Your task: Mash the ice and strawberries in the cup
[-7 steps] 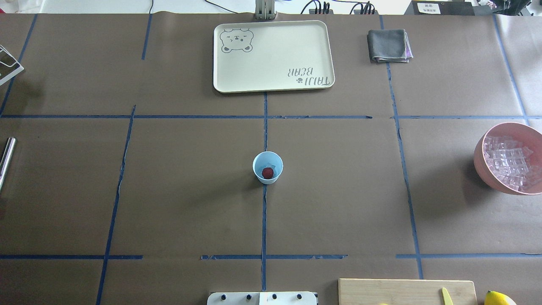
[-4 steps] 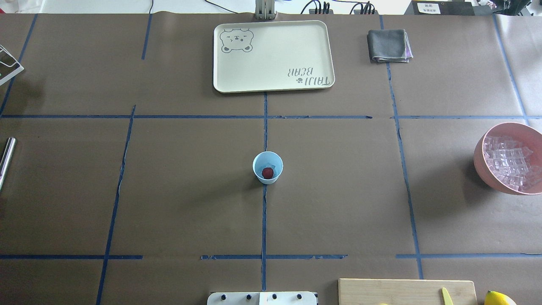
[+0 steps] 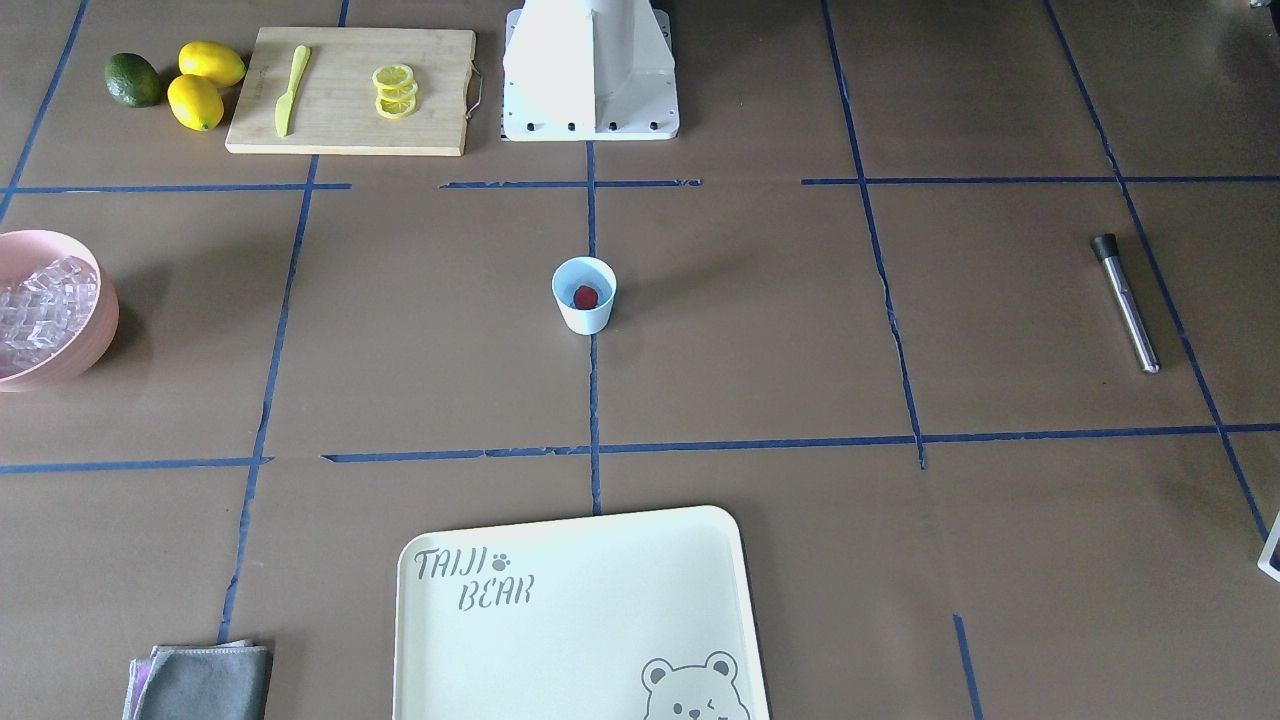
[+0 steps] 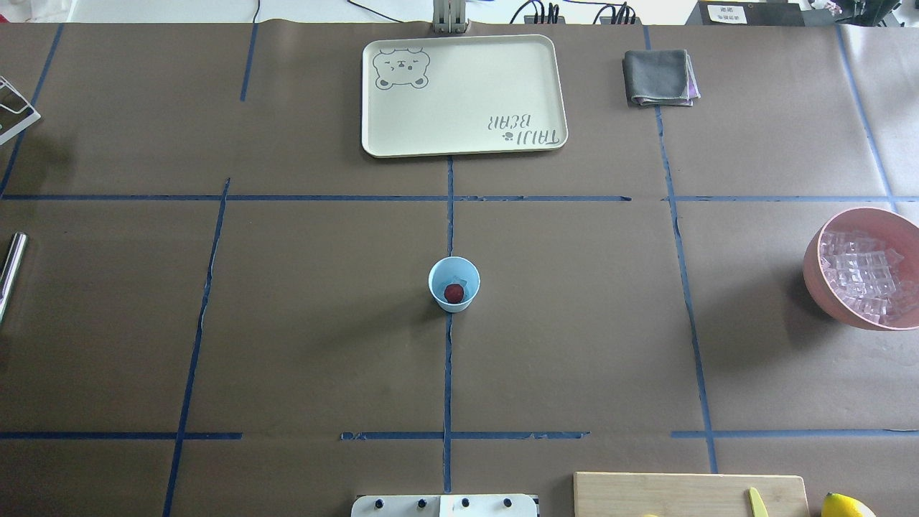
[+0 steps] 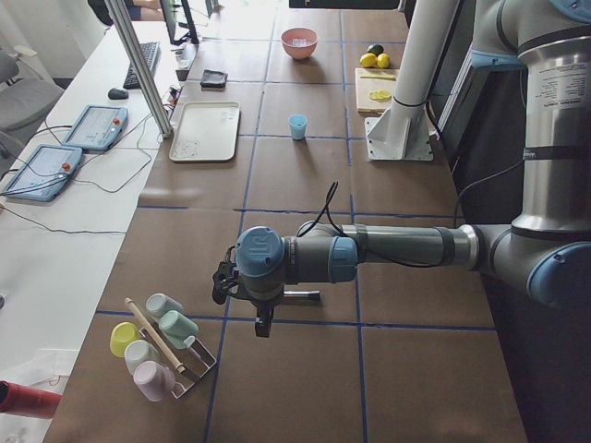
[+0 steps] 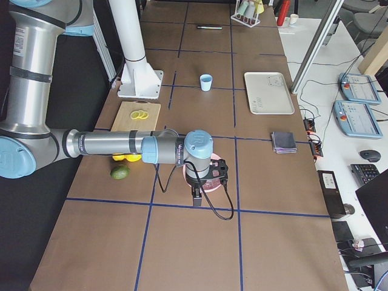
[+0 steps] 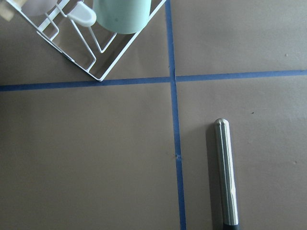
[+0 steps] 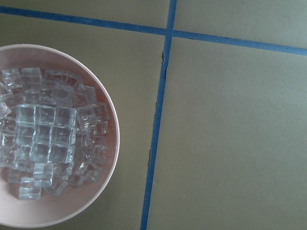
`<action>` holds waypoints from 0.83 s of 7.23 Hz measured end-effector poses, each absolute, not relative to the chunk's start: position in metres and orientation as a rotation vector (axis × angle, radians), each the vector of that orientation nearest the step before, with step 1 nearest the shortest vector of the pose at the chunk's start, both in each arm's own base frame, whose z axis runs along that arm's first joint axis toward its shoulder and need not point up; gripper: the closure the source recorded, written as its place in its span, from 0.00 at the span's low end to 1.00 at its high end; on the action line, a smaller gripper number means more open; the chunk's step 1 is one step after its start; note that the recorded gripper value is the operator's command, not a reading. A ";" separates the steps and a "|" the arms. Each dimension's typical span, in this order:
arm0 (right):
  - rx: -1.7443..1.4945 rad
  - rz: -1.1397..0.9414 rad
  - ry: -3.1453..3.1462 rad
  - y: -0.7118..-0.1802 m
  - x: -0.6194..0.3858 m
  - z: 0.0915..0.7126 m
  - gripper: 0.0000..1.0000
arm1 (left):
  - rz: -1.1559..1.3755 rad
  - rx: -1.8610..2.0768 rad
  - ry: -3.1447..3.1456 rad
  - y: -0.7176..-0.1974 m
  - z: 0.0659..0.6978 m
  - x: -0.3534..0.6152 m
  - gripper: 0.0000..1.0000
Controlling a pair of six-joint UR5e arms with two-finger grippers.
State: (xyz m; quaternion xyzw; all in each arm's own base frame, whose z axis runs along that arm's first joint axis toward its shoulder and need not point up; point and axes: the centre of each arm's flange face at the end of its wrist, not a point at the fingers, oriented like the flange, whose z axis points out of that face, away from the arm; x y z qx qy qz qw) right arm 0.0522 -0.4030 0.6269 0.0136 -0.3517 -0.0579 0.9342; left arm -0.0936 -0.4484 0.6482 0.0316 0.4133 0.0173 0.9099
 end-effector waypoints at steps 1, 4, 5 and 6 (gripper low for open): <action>0.029 -0.119 -0.719 -0.403 0.052 0.626 0.00 | 0.037 0.063 0.852 -0.448 0.649 -0.093 0.00; 0.032 -0.121 -0.719 -0.404 0.052 0.626 0.00 | 0.038 0.058 0.854 -0.447 0.650 -0.092 0.00; 0.034 -0.121 -0.719 -0.404 0.052 0.626 0.00 | 0.039 0.059 0.854 -0.447 0.650 -0.092 0.00; 0.034 -0.122 -0.719 -0.404 0.052 0.626 0.00 | 0.039 0.059 0.854 -0.447 0.650 -0.092 0.00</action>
